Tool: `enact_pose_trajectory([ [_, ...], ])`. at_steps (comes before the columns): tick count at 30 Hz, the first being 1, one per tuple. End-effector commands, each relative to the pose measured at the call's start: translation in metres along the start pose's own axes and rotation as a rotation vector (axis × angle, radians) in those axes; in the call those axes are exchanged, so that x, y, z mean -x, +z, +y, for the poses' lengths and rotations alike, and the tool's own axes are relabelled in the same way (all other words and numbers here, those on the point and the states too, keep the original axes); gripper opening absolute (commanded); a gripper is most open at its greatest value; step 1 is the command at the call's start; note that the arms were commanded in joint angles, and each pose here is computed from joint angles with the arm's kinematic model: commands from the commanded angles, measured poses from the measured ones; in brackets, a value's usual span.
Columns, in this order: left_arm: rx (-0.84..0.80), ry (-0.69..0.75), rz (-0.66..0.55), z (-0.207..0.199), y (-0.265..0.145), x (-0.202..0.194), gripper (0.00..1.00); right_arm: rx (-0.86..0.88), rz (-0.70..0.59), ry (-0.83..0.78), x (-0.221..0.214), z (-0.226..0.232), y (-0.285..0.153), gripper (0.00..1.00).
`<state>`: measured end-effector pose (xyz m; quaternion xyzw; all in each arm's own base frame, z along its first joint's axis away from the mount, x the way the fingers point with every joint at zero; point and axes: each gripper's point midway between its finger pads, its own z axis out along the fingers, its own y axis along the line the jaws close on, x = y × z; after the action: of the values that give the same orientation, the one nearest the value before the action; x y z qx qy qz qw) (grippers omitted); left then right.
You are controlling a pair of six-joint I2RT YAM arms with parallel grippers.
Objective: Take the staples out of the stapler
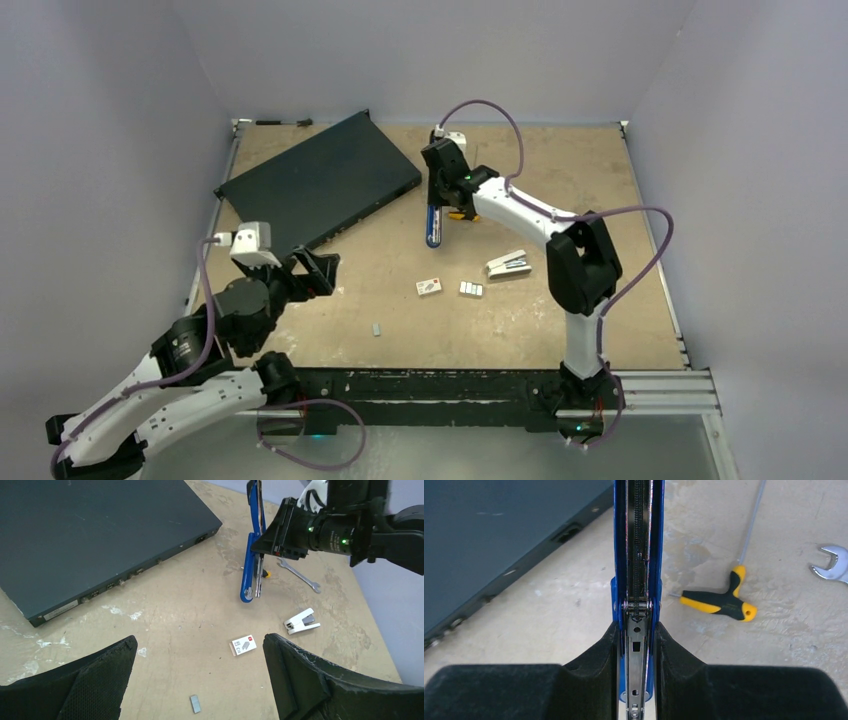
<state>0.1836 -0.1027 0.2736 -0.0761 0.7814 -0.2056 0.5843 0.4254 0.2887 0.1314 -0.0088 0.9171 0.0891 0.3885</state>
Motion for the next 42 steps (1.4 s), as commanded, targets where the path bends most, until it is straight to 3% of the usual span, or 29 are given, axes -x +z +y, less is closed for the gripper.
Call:
enact_pose_trajectory([
  [1, 0.015, -0.031, -0.036, 0.011, -0.008, 0.008, 0.95, -0.015, -0.041, 0.101, 0.038, -0.016, 0.007, 0.0],
  [17, 0.005, -0.015, -0.023, 0.008, -0.007, 0.005, 0.95, 0.036, 0.098, 0.023, 0.016, 0.001, 0.059, 0.0],
  [25, 0.006, -0.004, -0.017, 0.007, -0.005, 0.003, 0.95, -0.131, 0.167, -0.003, -0.008, -0.046, 0.086, 0.0],
  [32, 0.004, 0.0, -0.012, 0.006, -0.004, 0.002, 0.95, -0.298, 0.166, -0.017, -0.002, -0.11, 0.07, 0.0],
  [37, 0.0, -0.002, -0.013, 0.006, -0.004, 0.002, 0.95, -0.3, 0.18, -0.031, -0.007, -0.128, 0.066, 0.0],
  [42, 0.0, 0.001, -0.01, 0.006, -0.003, 0.0, 0.95, -0.243, 0.18, -0.056, -0.003, -0.119, 0.067, 0.0],
])
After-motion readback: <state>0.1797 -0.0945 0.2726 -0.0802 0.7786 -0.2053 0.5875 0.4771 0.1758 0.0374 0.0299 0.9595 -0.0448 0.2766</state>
